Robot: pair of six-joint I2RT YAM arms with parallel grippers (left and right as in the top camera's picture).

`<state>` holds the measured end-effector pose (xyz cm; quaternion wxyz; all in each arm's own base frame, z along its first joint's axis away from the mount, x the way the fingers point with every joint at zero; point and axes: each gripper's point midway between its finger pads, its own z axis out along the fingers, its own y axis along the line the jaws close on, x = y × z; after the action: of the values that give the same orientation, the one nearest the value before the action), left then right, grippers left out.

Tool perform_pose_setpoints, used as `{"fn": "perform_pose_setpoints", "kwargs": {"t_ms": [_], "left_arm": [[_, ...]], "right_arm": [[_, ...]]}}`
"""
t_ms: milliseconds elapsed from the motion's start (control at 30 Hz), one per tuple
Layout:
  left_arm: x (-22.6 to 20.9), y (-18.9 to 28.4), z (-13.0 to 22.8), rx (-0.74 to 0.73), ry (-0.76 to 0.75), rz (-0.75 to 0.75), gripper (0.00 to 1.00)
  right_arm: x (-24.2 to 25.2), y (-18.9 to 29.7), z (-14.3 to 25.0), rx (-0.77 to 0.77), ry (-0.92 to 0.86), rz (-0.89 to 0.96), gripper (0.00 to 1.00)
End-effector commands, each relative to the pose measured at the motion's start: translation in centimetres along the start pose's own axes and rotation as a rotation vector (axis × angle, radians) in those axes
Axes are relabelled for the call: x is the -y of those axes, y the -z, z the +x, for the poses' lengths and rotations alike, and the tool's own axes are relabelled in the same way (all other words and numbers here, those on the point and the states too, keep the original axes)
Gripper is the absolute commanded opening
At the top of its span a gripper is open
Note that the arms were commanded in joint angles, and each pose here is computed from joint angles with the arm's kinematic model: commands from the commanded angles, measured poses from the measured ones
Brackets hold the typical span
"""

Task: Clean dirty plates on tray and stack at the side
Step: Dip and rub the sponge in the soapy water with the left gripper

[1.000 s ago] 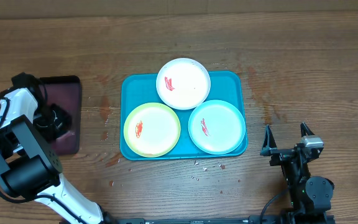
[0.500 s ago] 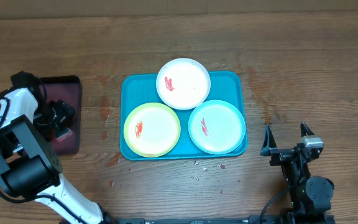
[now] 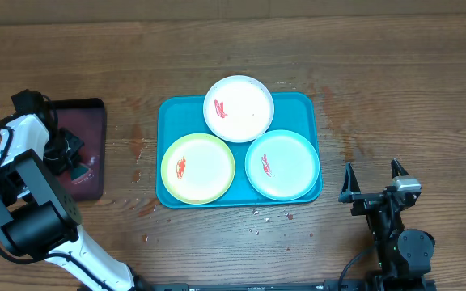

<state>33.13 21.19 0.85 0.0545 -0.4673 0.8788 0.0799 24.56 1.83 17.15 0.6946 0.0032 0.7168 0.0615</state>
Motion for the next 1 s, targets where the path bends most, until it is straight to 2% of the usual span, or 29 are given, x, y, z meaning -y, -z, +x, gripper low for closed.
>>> {"fn": "perform_pose_setpoints", "kwargs": {"t_ms": [0,267,500,533,633,733,767,800,867,900,967], "left_arm": [[-1.0,-0.7,0.2,-0.008,-0.001,-0.049,1.0],[-1.3,-0.7,1.5,-0.065,-0.011,-0.059,1.0],[-2.4,-0.7,-0.4,0.022,0.003,-0.117,0.98],[-2.3,-0.7,-0.7,0.034,0.007,-0.113,0.94],[-2.0,-0.7,-1.6,0.065,0.019,-0.097,0.72],[-1.8,-0.7,-2.0,0.08,0.024,-0.086,0.42],[-1.8,-0.7,-2.1,0.084,0.025,-0.084,0.16],[-1.8,-0.7,-2.1,0.084,0.025,-0.084,0.05],[-1.8,-0.7,-1.9,0.077,0.023,-0.087,0.05],[-1.8,-0.7,-1.7,0.068,0.022,-0.087,0.15],[-1.6,-0.8,-1.0,0.036,0.018,-0.068,0.57]], "right_arm": [[0.2,0.0,0.2,0.004,0.004,0.012,1.0],[0.2,0.0,0.2,0.004,0.004,0.011,1.0],[0.2,0.0,0.2,0.004,0.004,0.012,1.0],[0.2,0.0,0.2,0.004,0.004,0.011,1.0],[0.2,0.0,0.2,0.004,0.004,0.012,1.0],[0.2,0.0,0.2,0.004,0.004,0.011,1.0],[0.2,0.0,0.2,0.004,0.004,0.012,1.0],[0.2,0.0,0.2,0.004,0.004,0.011,1.0],[0.2,0.0,0.2,0.004,0.004,0.012,1.0],[0.2,0.0,0.2,0.004,0.004,0.012,1.0],[0.2,0.0,0.2,0.004,0.004,0.011,1.0]]}}
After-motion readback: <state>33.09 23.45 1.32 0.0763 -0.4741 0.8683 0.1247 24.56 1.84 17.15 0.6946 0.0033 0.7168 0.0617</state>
